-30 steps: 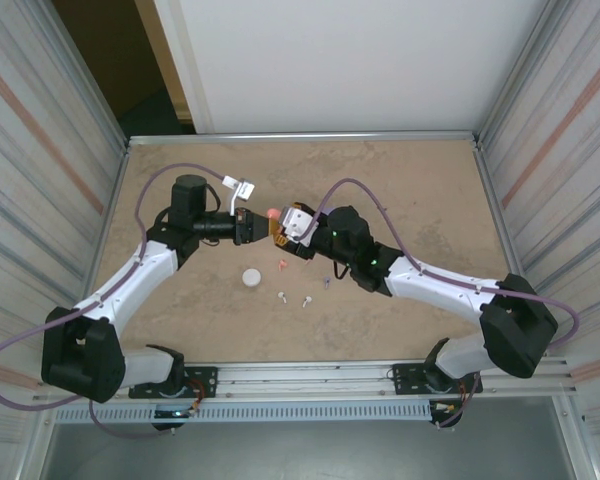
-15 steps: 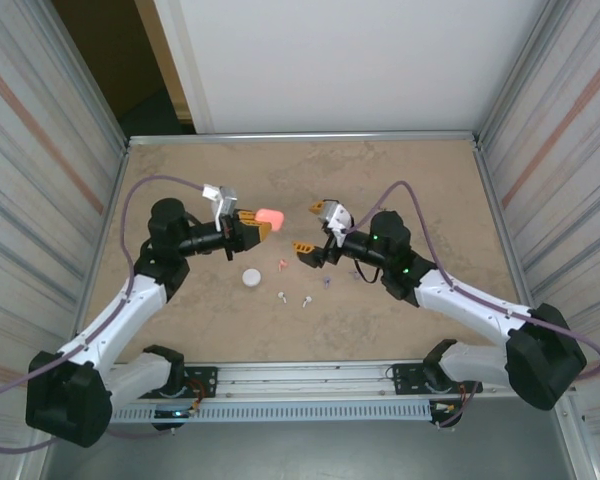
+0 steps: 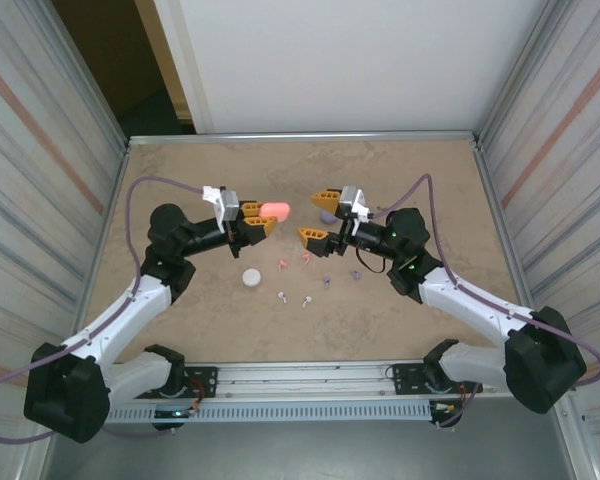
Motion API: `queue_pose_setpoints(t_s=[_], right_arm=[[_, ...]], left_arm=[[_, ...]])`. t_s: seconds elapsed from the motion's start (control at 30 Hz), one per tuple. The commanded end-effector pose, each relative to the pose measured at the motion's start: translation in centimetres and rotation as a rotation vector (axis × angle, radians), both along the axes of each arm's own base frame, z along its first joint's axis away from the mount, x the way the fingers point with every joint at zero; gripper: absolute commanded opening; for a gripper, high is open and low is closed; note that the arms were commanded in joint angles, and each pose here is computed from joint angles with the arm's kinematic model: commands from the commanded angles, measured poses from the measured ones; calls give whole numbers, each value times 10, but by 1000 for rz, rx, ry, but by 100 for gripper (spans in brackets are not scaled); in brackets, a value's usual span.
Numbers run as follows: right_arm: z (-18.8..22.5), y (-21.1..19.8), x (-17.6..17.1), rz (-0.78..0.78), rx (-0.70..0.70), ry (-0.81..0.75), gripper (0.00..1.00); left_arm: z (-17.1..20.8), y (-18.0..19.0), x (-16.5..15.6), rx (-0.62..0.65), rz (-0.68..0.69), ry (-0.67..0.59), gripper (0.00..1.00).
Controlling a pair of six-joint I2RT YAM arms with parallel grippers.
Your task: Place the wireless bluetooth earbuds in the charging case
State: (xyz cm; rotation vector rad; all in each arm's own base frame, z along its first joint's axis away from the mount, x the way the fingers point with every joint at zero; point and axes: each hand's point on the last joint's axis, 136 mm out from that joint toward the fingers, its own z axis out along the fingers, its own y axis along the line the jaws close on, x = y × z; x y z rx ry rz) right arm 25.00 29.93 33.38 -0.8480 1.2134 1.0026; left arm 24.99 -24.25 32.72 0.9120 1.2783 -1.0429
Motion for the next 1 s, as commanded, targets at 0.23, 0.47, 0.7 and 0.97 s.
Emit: queue_pose_setpoints(t_s=[0.23, 0.47, 0.7, 0.97], right_arm=[[29, 21, 8, 66, 65, -24, 74], [28, 27, 16, 60, 70, -9, 73], [28, 28, 27, 32, 72, -1, 69], [32, 25, 36, 6, 72, -4, 66]], left_arm=[[14, 2, -5, -9, 14, -100, 0], [11, 1, -5, -2, 7, -89, 0], [11, 0, -6, 0, -5, -90, 0], [10, -1, -7, 5, -11, -85, 0]])
